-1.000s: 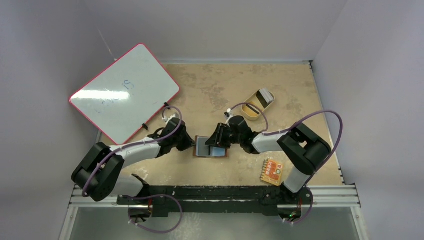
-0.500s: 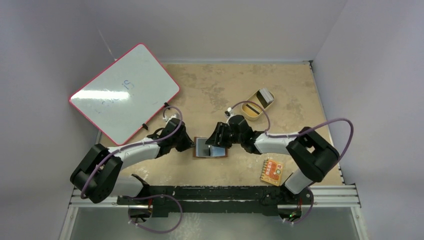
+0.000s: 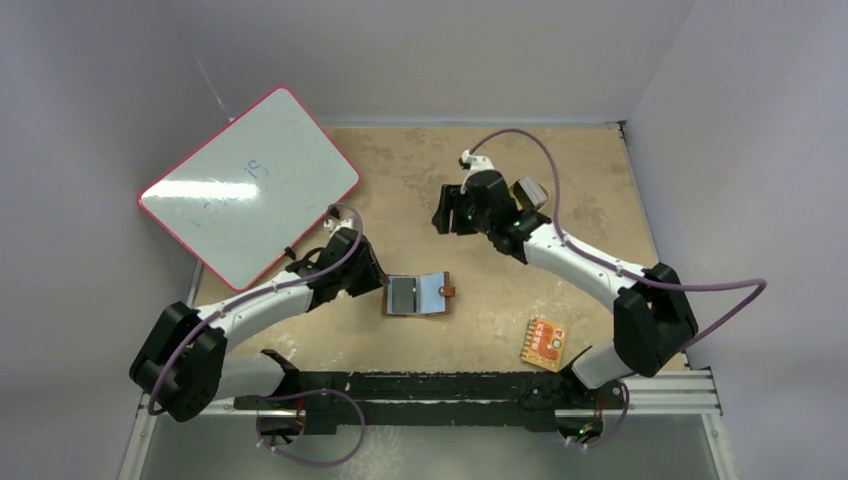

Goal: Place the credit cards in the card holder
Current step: Pick up the credit card from the storage box.

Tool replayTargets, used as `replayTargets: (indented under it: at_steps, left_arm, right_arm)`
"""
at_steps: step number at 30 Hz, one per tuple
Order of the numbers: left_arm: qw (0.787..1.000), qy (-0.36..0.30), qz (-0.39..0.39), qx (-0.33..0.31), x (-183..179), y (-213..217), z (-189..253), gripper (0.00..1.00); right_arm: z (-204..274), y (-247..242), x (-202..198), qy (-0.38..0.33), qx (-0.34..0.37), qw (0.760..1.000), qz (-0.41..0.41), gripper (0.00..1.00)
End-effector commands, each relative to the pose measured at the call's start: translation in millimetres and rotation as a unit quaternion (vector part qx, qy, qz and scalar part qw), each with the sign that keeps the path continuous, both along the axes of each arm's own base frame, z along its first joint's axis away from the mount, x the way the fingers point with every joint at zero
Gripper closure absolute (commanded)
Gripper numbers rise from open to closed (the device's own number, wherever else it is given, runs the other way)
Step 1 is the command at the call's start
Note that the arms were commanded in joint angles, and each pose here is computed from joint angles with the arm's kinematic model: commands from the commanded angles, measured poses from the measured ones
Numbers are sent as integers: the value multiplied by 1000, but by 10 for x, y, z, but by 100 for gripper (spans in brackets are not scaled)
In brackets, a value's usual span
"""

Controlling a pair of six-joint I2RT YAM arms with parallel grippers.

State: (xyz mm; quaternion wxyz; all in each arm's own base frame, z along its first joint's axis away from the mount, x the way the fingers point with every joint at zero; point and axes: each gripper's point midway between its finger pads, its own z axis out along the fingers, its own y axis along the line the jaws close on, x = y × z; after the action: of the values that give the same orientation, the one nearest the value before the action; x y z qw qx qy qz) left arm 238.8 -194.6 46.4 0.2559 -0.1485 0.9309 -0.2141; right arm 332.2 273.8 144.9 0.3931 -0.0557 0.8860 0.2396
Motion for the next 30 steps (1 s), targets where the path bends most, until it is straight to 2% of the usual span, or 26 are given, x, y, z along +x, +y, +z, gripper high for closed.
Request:
replayTargets:
  at_steps: [1, 5, 8, 11, 17, 23, 30]
  left_arm:
    - [998, -57, -6, -3, 160, 3, 423, 61]
    - [998, -69, -17, -2, 134, 24, 571, 53]
    - [997, -70, -35, -4, 75, 10, 636, 40]
    - [996, -70, -61, -6, 35, -26, 720, 35]
    - [992, -80, -94, -13, -14, -72, 852, 32]
    - [991, -82, -102, 5, -39, -17, 826, 31]
    - [991, -89, -101, -6, -54, -26, 897, 31]
  right_arm:
    - [187, -732, 409, -57, -149, 985, -59, 37]
    - [248, -1215, 661, -78, -226, 964, -113, 34]
    - [207, -1483, 815, -77, -277, 948, -137, 33]
    - [102, -1678, 937, -69, -323, 933, -146, 32]
    - [-59, -1998, 1088, -51, -398, 903, -157, 30]
    - [-195, -2175, 1180, -38, -434, 887, -153, 29]
    - [-323, -2353, 1296, -25, -471, 868, -156, 31]
